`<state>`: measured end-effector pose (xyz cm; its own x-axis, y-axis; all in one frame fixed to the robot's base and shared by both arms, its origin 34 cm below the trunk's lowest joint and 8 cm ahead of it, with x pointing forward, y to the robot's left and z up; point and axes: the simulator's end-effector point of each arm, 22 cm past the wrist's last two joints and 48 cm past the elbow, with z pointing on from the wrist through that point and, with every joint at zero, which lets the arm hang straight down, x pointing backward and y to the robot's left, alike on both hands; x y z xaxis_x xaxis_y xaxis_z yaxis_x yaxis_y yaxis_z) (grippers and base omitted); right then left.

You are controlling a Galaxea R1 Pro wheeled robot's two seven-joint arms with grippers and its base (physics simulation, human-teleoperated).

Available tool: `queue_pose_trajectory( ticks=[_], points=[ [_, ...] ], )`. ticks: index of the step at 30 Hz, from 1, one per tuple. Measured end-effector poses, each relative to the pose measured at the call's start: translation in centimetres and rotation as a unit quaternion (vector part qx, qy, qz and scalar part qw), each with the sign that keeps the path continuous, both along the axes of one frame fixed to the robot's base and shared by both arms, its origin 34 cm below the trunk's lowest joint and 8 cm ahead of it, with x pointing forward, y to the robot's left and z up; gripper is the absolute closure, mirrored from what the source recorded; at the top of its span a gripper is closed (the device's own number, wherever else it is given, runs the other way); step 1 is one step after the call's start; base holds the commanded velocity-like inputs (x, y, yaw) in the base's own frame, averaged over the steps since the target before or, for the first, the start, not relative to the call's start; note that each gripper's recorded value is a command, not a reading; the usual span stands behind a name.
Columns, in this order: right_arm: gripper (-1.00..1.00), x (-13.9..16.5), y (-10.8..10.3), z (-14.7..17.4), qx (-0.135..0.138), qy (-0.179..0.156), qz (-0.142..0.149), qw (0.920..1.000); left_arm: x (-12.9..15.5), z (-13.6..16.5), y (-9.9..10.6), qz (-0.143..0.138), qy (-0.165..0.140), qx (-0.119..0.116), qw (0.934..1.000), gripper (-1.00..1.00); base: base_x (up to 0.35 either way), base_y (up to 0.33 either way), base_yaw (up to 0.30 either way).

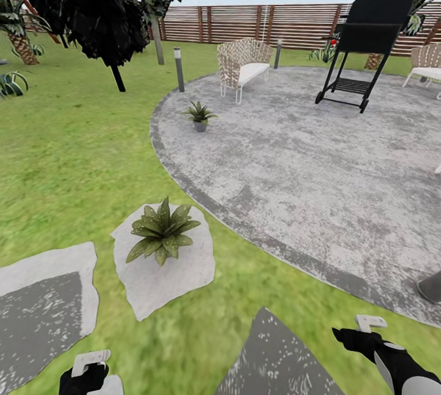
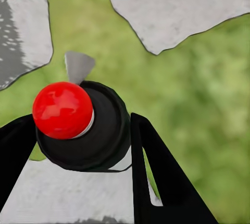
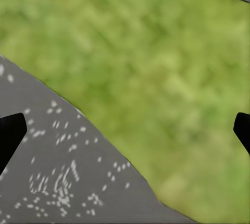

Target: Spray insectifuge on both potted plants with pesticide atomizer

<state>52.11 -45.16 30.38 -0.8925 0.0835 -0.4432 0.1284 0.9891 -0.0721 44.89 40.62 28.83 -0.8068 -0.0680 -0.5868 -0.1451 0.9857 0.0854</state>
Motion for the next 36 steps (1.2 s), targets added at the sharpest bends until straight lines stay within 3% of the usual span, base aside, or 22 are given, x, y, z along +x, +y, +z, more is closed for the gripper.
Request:
queue_pose_trajectory(
  ticks=[4, 6, 9, 23, 29, 36],
  points=[
    [-1.00, 0.0, 0.0, -0.6, 0.000, -0.003, 0.000, 1.0000, 0.2, -0.2, 1.1, 0.004, -0.006, 0.011, 0.9999, 1.00, 0.000, 0.000, 0.000],
    [-1.00, -0.6, 0.5, -1.4, 0.006, 0.003, 0.000, 1.0000, 0.6, 0.5, 3.4, 0.008, -0.015, 0.038, 0.9991, 1.00, 0.000, 0.000, 0.000],
    [-1.00, -0.7, 0.8, -1.4, 0.010, 0.004, -0.001, 0.9999, 1.5, 1.6, 4.7, 0.006, -0.024, 0.056, 0.9981, 1.00, 0.000, 0.000, 0.000],
    [-1.00, -0.5, 0.9, -1.1, 0.011, 0.000, -0.001, 0.9999, 5.6, 3.5, 5.3, 0.006, -0.057, 0.063, 0.9964, 1.00, 0.000, 0.000, 0.000],
    [-1.00, -0.5, 0.9, -1.1, 0.011, 0.000, -0.001, 0.9999, 7.6, 5.8, 7.8, 0.011, -0.076, 0.095, 0.9925, 1.00, 0.000, 0.000, 0.000],
    [-1.00, -0.7, 1.1, -1.3, 0.013, 0.003, 0.000, 0.9999, 8.0, 6.0, 7.6, 0.003, -0.079, 0.090, 0.9928, 1.00, 0.000, 0.000, 0.000]
  ],
)
